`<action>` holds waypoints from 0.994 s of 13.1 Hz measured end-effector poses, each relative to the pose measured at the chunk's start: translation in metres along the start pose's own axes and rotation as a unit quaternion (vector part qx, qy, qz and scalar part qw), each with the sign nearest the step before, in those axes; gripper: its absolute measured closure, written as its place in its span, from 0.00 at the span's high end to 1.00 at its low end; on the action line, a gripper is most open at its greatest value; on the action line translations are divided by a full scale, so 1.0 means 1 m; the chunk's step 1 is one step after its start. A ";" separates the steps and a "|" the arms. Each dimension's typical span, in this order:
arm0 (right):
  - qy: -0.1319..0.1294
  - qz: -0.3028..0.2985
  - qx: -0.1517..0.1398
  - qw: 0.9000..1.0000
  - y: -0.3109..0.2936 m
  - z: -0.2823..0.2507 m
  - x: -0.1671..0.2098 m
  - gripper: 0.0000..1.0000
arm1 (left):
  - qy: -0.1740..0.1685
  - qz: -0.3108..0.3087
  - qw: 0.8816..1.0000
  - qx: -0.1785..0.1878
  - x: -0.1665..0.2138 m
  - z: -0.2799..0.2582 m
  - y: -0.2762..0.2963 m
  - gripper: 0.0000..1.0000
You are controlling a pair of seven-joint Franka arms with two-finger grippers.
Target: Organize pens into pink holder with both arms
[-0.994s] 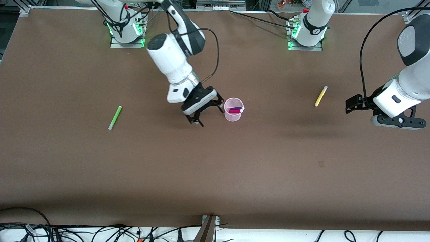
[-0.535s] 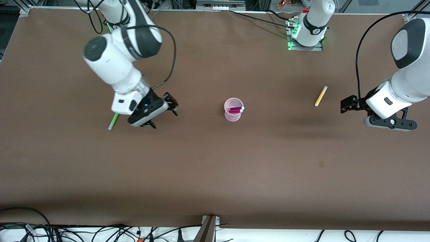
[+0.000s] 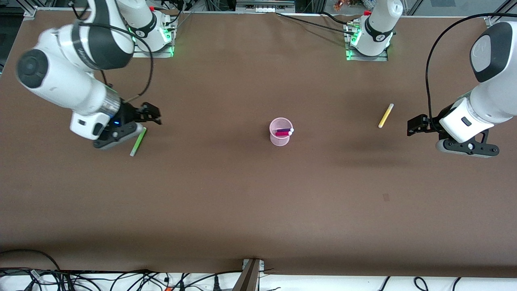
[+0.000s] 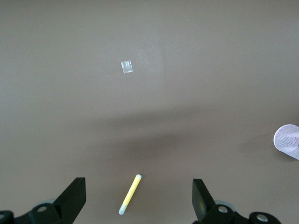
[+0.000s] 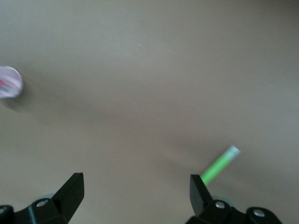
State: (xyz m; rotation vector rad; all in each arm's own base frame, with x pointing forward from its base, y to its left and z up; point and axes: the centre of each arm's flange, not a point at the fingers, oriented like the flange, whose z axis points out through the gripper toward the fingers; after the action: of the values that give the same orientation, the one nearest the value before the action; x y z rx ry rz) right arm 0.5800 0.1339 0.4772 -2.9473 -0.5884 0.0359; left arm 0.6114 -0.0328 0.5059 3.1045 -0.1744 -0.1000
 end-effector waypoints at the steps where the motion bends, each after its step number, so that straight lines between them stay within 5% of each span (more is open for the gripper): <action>1: -0.004 0.001 -0.001 1.000 0.008 -0.015 -0.008 1.00 | 0.000 0.000 1.000 0.000 0.000 0.000 0.000 1.00; 13: -0.024 0.034 -0.042 0.998 0.050 -0.066 -0.050 1.00 | -0.006 0.000 1.000 0.000 0.002 0.007 0.000 1.00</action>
State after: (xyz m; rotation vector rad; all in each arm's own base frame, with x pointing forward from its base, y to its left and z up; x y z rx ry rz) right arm 0.5560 0.0600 0.5360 -3.0558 -0.5094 0.0916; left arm 0.6130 -0.0330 0.4983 3.1036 -0.1742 -0.1200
